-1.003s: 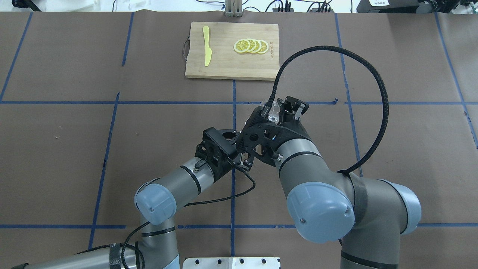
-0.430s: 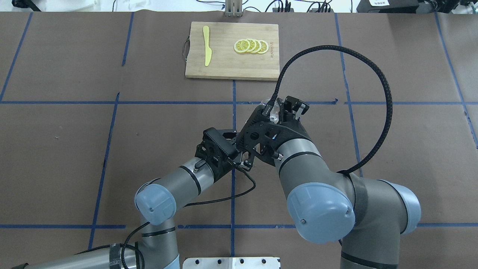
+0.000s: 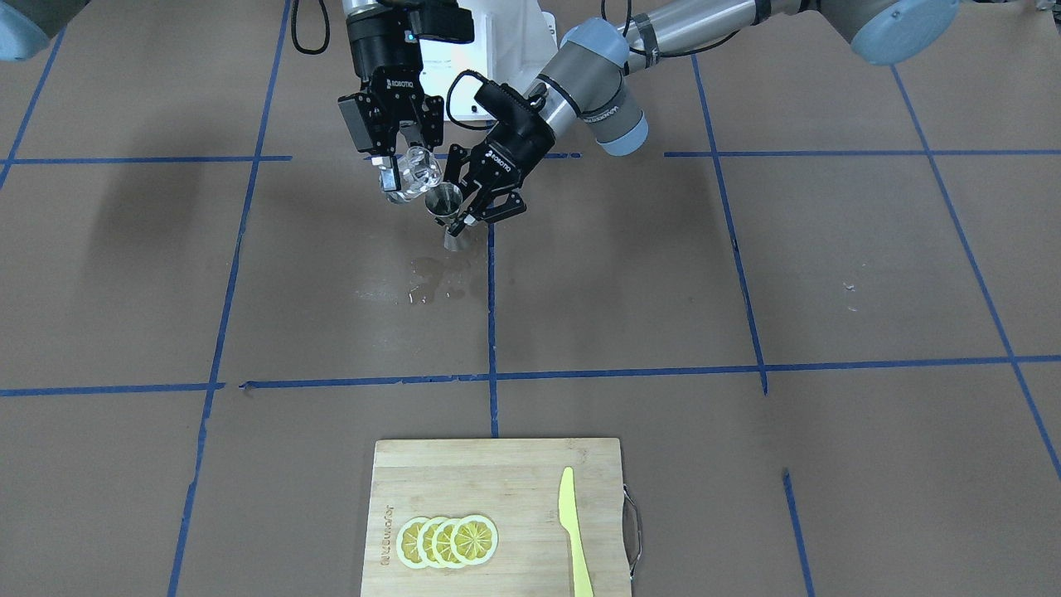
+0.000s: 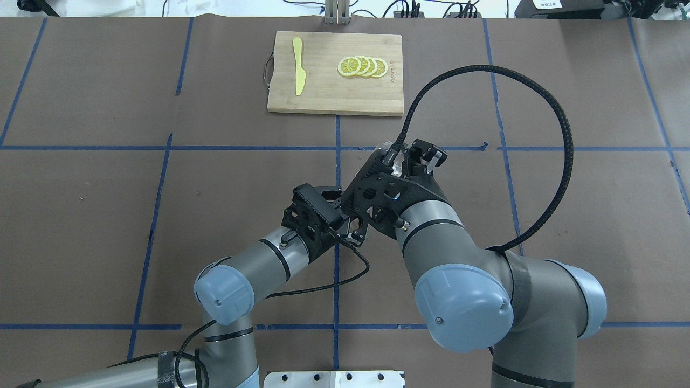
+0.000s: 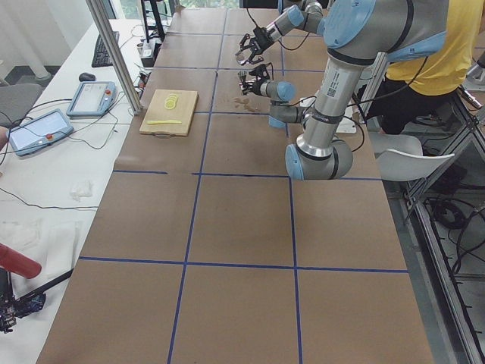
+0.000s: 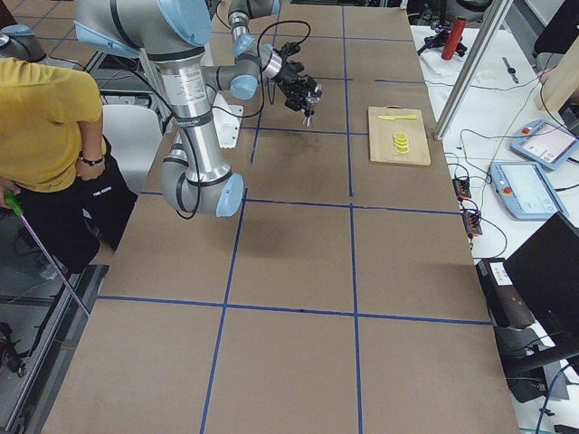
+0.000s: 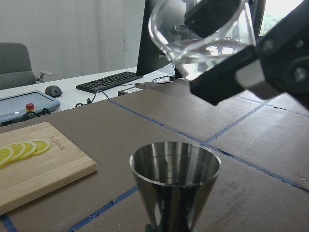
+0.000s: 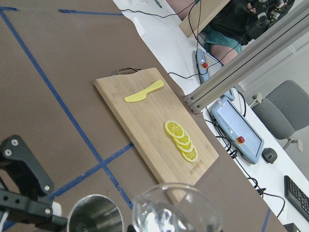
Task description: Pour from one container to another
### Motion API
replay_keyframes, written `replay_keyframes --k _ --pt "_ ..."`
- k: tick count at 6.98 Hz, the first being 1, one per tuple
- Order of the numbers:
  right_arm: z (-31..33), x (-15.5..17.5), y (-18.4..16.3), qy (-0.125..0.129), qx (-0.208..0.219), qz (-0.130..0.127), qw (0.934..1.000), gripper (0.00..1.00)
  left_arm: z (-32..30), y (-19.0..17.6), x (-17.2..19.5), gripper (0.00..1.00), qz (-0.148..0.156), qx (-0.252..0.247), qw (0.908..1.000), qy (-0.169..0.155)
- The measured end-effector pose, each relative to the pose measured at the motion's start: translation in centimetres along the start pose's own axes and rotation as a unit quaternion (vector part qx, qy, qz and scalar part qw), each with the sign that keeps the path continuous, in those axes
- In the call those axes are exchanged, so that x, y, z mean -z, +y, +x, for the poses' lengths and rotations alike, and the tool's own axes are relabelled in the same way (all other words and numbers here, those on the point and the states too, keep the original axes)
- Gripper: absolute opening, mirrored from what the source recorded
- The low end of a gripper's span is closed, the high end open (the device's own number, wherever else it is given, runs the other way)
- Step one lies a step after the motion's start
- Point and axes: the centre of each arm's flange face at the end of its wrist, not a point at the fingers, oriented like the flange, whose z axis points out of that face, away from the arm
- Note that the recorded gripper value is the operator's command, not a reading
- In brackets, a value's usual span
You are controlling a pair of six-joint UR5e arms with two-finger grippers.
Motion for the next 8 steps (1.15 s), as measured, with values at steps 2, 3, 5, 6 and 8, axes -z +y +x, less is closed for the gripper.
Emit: replay_keyframes --k 2,3,5,6,8 --pt "0.2 0.2 0.2 -0.007 -0.059 0.016 0.9981 0.22 0.0 -0.3 0.1 0.00 0.003 0.000 1.0000 0.001" --pt "0.6 0.2 0.7 -0.010 -0.087 0.027 0.9958 0.22 0.0 -0.9 0.4 0.00 0.007 -0.005 1.0000 0.001" --pt "1.4 0.3 1.7 -0.015 -0.150 0.039 0.9879 0.22 -0.5 -1.5 0.8 0.00 0.013 -0.020 0.9997 -0.004" --pt "2.0 0.4 2.1 -0.013 -0.175 0.040 0.9837 0.22 -1.1 -1.3 1.1 0.00 0.012 -0.023 0.9996 -0.009" --pt "3.5 0.3 3.5 0.000 -0.217 0.037 0.9754 0.22 -4.0 -0.2 3.2 0.00 0.017 -0.022 0.9988 -0.040"
